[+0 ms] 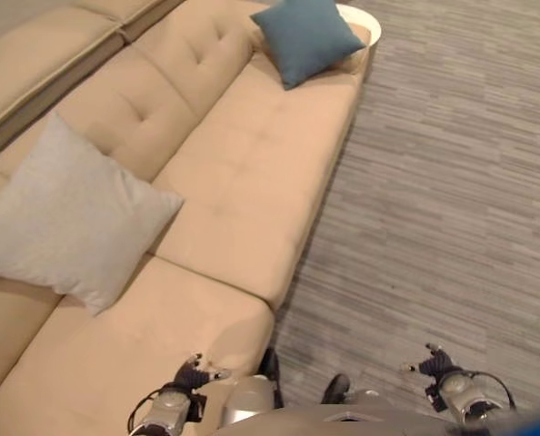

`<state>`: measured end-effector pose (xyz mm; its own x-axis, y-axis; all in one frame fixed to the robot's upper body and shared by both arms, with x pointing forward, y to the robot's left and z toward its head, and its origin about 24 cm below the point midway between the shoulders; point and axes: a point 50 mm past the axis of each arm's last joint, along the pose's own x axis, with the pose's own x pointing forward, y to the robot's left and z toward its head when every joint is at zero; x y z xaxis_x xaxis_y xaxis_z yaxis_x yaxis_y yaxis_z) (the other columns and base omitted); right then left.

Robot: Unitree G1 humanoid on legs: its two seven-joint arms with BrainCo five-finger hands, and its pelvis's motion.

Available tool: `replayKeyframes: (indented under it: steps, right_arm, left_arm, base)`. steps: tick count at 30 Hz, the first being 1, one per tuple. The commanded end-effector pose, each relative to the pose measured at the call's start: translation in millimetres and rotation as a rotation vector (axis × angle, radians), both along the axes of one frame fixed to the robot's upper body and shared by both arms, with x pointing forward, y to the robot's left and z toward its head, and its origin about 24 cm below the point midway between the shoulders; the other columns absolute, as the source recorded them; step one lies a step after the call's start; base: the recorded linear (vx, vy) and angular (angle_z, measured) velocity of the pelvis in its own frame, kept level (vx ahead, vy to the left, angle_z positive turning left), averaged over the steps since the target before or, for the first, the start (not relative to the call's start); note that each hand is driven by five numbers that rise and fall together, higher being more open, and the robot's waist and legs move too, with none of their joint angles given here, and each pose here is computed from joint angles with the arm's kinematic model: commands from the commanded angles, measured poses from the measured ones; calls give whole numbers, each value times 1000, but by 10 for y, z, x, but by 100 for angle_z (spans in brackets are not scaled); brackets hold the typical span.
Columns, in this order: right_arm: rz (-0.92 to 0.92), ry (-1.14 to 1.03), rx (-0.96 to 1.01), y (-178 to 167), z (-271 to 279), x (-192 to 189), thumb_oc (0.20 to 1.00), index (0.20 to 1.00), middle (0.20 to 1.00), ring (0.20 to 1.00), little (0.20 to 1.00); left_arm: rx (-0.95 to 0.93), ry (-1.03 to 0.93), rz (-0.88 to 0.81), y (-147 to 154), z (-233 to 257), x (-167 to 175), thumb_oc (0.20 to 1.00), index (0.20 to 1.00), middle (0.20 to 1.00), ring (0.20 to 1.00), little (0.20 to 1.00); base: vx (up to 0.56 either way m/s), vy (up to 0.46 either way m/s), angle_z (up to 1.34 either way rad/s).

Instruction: Pick up all the scattered cushions and arrange them neatly on the sofa.

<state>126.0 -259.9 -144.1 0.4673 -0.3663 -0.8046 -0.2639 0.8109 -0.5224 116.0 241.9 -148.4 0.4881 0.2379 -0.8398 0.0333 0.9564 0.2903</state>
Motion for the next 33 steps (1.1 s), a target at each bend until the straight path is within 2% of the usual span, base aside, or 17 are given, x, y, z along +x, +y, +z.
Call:
replayKeyframes:
  steps: [1, 9, 16, 20, 23, 28, 33]
  right_arm:
    - [15, -58, -63, -89, 94, 180, 1000, 1000, 1000, 1000, 1000]
    - [-40, -50, -55, -52, 51, 96, 1000, 1000, 1000, 1000, 1000]
    - [-33, -9, -41, 45, -26, -42, 1000, 1000, 1000, 1000, 1000]
    - [7, -19, -27, 115, -22, 33, 1000, 1000, 1000, 1000, 1000]
    - [54, -83, -14, 180, 54, 268, 1000, 1000, 1000, 1000, 1000]
    - [49, -127, -9, 179, 108, 379, 1000, 1000, 1000, 1000, 1000]
    - [49, -116, -5, 206, 84, 336, 1000, 1000, 1000, 1000, 1000]
  left_arm:
    - [-26, -73, 4, -155, 41, 261, 1000, 1000, 1000, 1000, 1000]
    - [-56, -107, 28, -276, 55, 359, 1000, 1000, 1000, 1000, 1000]
    - [-19, -60, 51, -136, 24, 221, 1000, 1000, 1000, 1000, 1000]
    - [0, -61, 69, -37, 43, 202, 1000, 1000, 1000, 1000, 1000]
    - [11, -100, 93, 19, 92, 266, 1000, 1000, 1000, 1000, 1000]
    - [-14, -99, 84, -72, 73, 283, 1000, 1000, 1000, 1000, 1000]
    - [-19, -84, 85, -137, 39, 259, 1000, 1000, 1000, 1000, 1000]
  base:
    - [86, -230, -27]
    - [124, -107, -26]
    - [271, 20, -63]
    - [194, 79, -64]
    - [231, 136, -52]
    - [430, 9, -15]
    - [467, -112, 37]
